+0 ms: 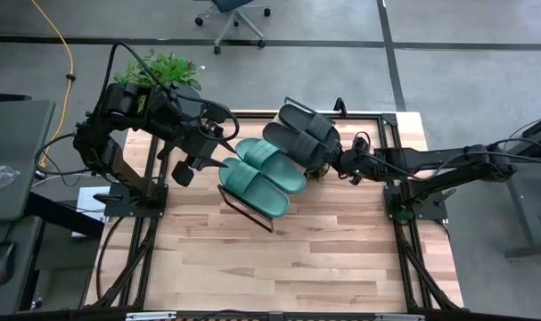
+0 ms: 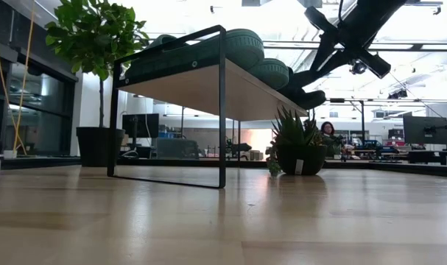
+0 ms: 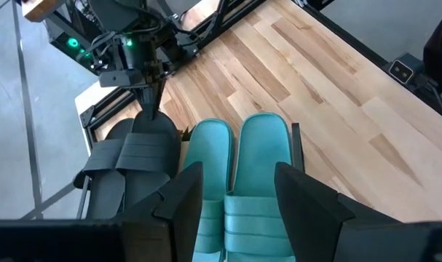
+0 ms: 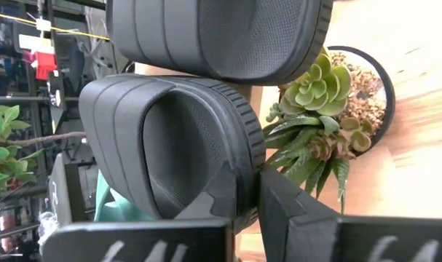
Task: Pick and place slides into the shelf
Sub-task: Put the black slide on the shelf
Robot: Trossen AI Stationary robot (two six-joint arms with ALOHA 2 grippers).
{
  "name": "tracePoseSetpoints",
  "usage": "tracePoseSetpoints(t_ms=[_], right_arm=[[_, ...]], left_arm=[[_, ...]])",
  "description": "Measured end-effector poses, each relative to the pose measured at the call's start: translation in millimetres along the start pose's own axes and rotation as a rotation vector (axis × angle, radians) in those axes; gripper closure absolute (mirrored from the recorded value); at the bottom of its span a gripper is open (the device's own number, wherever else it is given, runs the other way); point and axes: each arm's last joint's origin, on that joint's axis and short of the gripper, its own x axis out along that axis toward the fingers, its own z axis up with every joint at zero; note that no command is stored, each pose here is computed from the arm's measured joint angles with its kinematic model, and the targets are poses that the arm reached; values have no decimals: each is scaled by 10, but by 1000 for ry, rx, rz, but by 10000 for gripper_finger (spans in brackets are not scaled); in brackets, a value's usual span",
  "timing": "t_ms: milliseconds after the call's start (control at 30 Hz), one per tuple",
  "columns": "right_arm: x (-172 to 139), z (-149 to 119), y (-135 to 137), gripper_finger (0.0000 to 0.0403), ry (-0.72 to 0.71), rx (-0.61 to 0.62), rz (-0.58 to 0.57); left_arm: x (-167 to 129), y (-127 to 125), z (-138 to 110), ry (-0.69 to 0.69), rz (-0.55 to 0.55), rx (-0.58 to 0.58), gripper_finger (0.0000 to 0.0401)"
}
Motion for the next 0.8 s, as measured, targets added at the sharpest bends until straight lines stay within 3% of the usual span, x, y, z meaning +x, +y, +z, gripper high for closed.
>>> tracePoseSetpoints(t_ms=[500, 800], right_arm=[[1, 1, 9, 383, -10, -5, 10], [23, 35, 56, 298, -2, 18, 38]], left_arm=[[0, 0, 0, 0, 0, 2, 240], [0, 0, 0, 0, 0, 2, 240]])
